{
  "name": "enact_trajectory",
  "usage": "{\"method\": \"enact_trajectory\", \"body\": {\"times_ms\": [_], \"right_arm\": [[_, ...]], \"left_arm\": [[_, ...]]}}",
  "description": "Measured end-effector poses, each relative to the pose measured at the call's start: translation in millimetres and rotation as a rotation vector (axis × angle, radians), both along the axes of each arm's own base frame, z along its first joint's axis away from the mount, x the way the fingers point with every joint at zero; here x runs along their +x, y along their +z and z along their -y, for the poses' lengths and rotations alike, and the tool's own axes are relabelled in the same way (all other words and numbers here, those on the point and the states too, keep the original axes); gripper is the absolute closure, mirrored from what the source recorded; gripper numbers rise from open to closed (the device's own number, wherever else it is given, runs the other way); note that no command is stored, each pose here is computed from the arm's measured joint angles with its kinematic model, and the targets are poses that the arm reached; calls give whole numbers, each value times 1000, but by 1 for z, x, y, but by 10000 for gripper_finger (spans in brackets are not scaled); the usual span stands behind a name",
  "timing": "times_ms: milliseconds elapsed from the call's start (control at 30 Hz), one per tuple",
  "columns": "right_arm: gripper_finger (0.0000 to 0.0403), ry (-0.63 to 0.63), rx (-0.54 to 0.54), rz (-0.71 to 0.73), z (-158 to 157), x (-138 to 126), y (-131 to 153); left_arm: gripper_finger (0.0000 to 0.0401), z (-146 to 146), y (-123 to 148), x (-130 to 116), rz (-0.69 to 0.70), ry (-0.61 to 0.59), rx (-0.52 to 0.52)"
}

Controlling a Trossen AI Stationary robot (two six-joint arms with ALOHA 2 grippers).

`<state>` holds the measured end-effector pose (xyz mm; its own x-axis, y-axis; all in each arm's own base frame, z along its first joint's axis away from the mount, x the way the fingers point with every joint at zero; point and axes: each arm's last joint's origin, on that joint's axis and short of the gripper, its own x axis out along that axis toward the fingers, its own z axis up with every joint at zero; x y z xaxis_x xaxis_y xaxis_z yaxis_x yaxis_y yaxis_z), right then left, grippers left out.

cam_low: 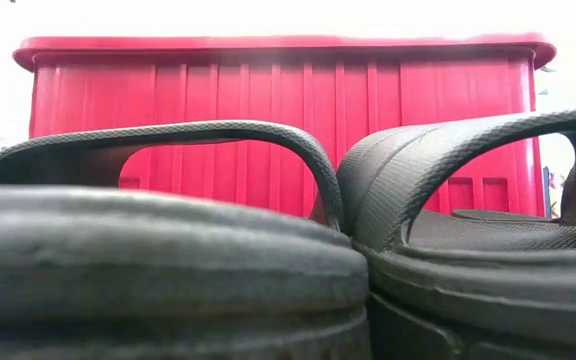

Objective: Pick and place slides into bin
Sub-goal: Put the black slide into the red bin

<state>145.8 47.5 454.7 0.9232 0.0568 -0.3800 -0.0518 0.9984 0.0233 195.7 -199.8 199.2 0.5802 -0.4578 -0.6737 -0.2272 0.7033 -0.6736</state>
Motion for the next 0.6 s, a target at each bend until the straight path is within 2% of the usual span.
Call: {"method": "enact_trajectory", "body": {"times_ms": [100,267,433,600], "right_arm": [[402,-4,7,-6,0,0,-1],[403,5,28,-9,-1,0,-1],[403,2,59,-11,-1,1,-1],[403,4,64,4,-3,5,0]], "left_arm": [[67,1,-11,4,-57,-27,3],[62,4,-24,6,-113,-56,18],[61,6,-34,10,-118,-93,50],[64,13,-44,22,-78,-148,-4]]}}
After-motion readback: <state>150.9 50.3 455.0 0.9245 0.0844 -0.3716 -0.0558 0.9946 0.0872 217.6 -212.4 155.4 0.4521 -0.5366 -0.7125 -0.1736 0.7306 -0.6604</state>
